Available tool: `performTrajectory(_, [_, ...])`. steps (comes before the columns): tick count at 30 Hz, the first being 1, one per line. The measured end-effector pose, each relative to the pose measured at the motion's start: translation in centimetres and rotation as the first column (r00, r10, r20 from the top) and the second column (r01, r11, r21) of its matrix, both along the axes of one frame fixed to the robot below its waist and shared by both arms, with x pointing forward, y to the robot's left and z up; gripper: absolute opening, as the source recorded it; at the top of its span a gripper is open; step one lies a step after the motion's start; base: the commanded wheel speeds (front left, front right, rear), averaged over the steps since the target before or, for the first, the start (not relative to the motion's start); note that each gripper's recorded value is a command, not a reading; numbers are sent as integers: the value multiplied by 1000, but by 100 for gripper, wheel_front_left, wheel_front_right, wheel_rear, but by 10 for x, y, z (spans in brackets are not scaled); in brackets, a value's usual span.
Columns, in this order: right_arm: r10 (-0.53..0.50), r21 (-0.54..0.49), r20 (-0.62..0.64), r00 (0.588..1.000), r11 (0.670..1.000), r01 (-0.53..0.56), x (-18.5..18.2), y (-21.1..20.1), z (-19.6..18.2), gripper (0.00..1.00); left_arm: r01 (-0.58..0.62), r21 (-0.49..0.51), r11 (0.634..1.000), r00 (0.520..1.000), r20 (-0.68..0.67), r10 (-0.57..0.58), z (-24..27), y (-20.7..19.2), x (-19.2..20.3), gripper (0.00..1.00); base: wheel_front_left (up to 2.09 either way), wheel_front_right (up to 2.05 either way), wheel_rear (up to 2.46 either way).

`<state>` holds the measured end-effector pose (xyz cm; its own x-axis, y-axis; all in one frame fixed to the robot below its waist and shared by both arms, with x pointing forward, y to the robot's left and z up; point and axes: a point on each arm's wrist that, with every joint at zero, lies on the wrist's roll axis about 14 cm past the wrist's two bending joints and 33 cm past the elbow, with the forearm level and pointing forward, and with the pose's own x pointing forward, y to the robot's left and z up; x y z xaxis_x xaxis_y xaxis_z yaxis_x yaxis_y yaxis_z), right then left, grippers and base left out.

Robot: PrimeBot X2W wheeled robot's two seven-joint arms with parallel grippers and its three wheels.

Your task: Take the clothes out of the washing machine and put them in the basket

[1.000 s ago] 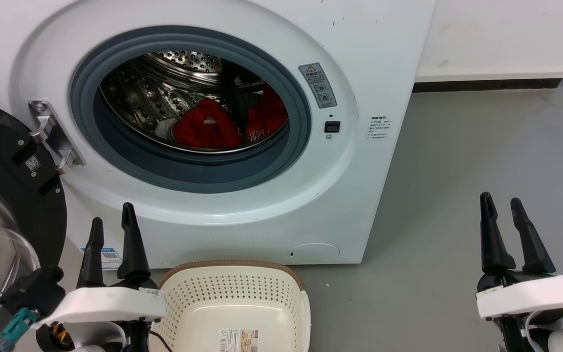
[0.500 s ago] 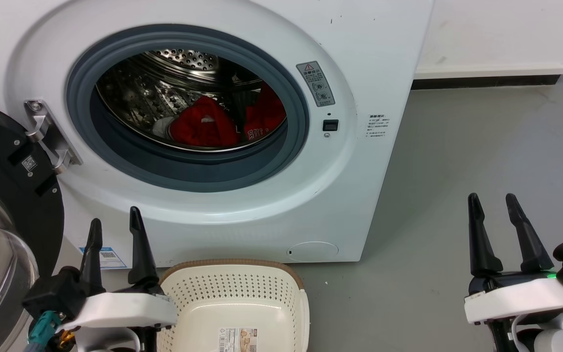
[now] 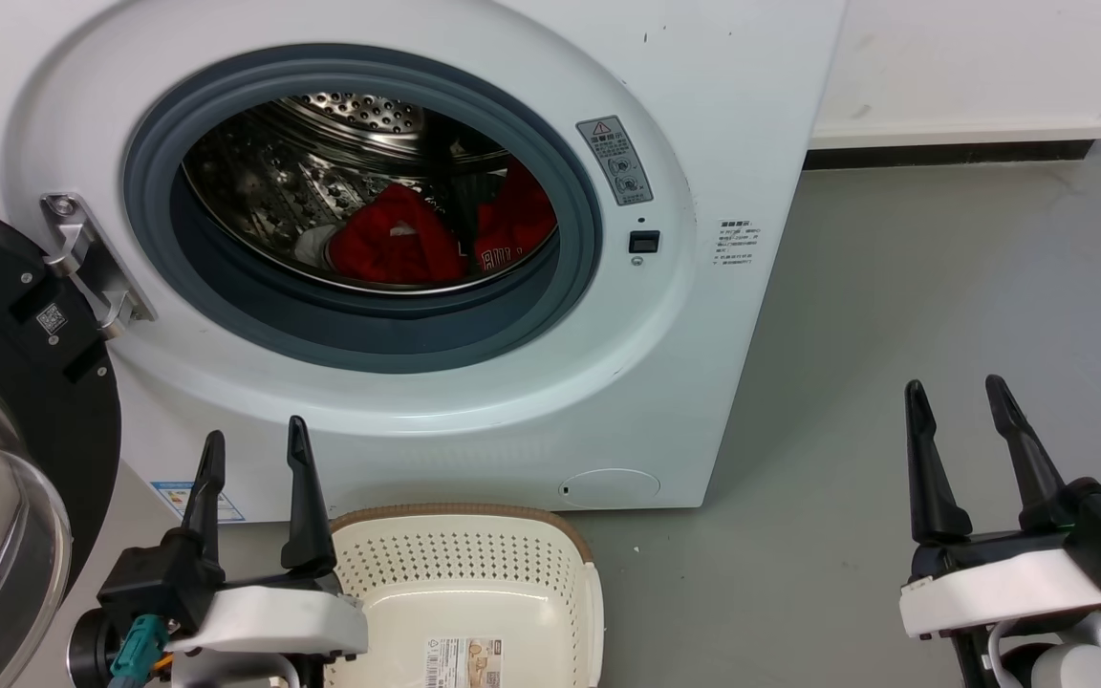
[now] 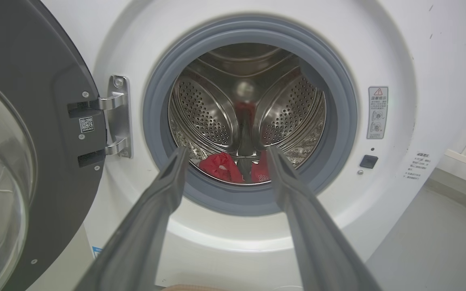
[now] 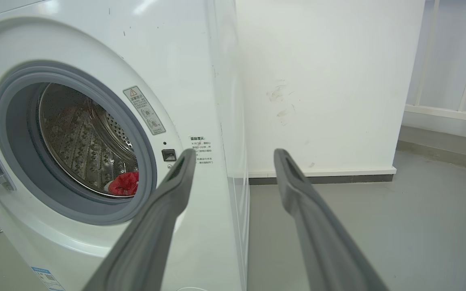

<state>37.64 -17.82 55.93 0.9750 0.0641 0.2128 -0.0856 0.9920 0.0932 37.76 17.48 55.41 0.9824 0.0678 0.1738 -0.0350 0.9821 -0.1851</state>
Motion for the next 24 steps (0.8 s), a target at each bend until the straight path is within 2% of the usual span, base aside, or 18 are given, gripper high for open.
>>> performTrajectory(8, [-3,-59,11,1000,998,3,-2,1,1,100,25,45,999,1000,-3,-25,-6,-7,-1,100,0,0,0])
performTrajectory(11, [-11,-24,17,1000,1000,11,-3,-3,1,100,21,43,999,1000,4,-21,-5,-6,0,100,0,0,0])
performTrajectory(15, [-9,-65,26,1000,998,10,-3,-1,2,100,39,69,997,999,18,-40,-3,-8,0,100,0,0,0])
performTrajectory(24, [-18,-84,34,999,996,21,-5,-4,2,100,54,99,994,998,34,-58,-2,-9,1,100,0,0,0])
